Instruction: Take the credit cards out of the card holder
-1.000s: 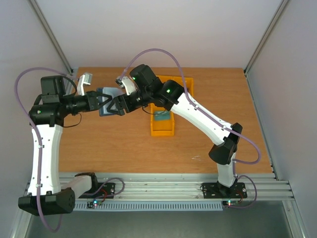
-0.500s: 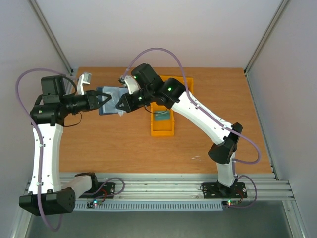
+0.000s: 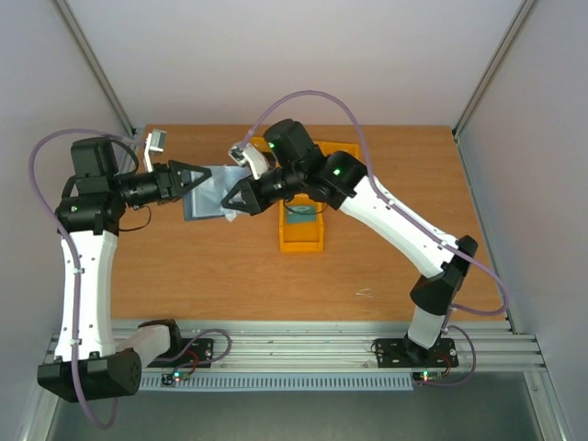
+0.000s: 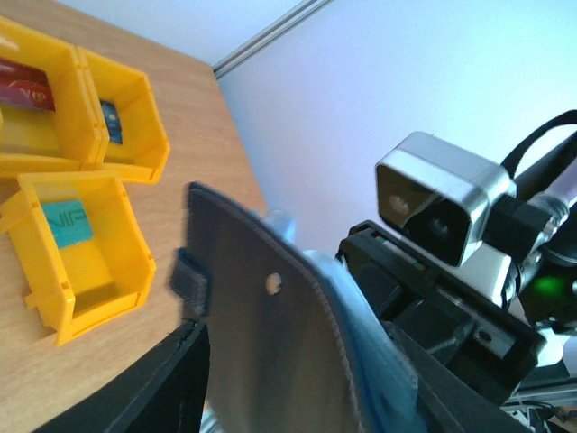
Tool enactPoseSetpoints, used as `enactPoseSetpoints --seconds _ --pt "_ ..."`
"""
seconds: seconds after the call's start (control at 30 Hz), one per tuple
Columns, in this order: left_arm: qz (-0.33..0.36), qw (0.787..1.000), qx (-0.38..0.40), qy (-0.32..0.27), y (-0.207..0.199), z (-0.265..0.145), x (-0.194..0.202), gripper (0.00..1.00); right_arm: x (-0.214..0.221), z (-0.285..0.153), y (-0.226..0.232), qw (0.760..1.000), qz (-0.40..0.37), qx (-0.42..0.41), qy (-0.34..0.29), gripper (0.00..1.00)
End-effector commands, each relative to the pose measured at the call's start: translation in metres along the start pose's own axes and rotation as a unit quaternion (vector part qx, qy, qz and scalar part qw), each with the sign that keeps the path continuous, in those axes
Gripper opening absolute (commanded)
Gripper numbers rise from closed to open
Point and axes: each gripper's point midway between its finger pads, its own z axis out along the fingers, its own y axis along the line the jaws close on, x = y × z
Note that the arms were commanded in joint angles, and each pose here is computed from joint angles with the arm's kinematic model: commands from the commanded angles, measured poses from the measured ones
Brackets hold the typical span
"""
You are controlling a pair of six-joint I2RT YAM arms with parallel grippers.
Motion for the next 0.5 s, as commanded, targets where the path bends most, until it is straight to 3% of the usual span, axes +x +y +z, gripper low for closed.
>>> enactPoseSetpoints --seconds 0.0,0.47 --pt "0.029 0.999 0.044 -0.012 -0.030 -0.012 -0.002 0.52 -0.025 -0.039 0.033 0.995 -0.050 -0.069 -0.058 0.01" --pt "0.071 0.990 0.120 0.031 -0.069 -0.025 0.023 0.81 -0.026 -0.056 0.042 0.990 -0.056 -0.122 -0.051 0.01"
